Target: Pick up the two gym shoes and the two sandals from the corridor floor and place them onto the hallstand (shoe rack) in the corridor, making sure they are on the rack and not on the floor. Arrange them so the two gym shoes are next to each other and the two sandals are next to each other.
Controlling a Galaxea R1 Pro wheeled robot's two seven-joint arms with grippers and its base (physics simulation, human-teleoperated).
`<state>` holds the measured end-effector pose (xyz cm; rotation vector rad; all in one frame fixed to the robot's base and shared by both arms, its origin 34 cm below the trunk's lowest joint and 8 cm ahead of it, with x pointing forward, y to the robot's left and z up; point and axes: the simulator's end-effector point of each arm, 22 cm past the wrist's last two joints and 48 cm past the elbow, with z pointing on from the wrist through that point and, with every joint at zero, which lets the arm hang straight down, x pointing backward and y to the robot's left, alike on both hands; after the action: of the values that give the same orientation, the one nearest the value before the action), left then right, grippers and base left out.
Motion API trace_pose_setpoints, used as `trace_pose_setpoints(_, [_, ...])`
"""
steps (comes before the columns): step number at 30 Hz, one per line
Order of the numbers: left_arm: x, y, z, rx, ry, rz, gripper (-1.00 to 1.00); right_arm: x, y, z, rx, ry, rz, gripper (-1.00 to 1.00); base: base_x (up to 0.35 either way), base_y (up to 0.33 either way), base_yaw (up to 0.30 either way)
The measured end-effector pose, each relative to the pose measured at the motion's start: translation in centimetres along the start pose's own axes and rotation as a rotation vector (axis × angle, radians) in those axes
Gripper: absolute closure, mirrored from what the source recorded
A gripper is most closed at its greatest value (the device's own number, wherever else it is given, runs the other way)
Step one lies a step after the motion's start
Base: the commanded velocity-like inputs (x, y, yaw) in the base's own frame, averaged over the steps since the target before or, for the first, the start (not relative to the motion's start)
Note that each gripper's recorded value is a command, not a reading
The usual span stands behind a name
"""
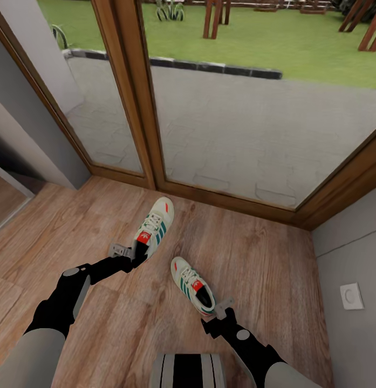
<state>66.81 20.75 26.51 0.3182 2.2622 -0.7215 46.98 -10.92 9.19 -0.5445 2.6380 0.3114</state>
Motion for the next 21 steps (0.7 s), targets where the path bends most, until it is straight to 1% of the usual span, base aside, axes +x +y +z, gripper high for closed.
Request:
trace_pose_setpoints(13, [0.1, 0.0, 0.0, 0.000, 0.001, -0.001, 1.00, 0.0, 0.0, 0.0, 0.000, -0.007, -0.001, -1.00, 0.000, 0.000, 0.000])
trace_pose_setpoints(15, [0.1, 0.0, 0.0, 0.000, 0.001, -0.001, 1.00, -0.9, 0.0, 0.0, 0.000, -0.050, -0.005, -1.00, 0.000, 0.000, 0.000])
trace_pose_setpoints(16, [0.1, 0.0, 0.0, 0.000, 0.001, -0.001, 1.00, -2.3, 0.1, -0.1, 0.000, -0.115, -0.012, -1.00, 0.000, 0.000, 0.000])
trace_pose_setpoints(17, [0.1, 0.0, 0.0, 0.000, 0.001, -0.001, 1.00, -2.9, 0.1, -0.2, 0.000, -0.145, -0.015, -1.00, 0.000, 0.000, 0.000])
trace_pose_setpoints(21, [0.1, 0.0, 0.0, 0.000, 0.001, -0.001, 1.00, -3.4, 0.1, -0.3, 0.000, -0.169, -0.017, -1.00, 0.000, 0.000, 0.000])
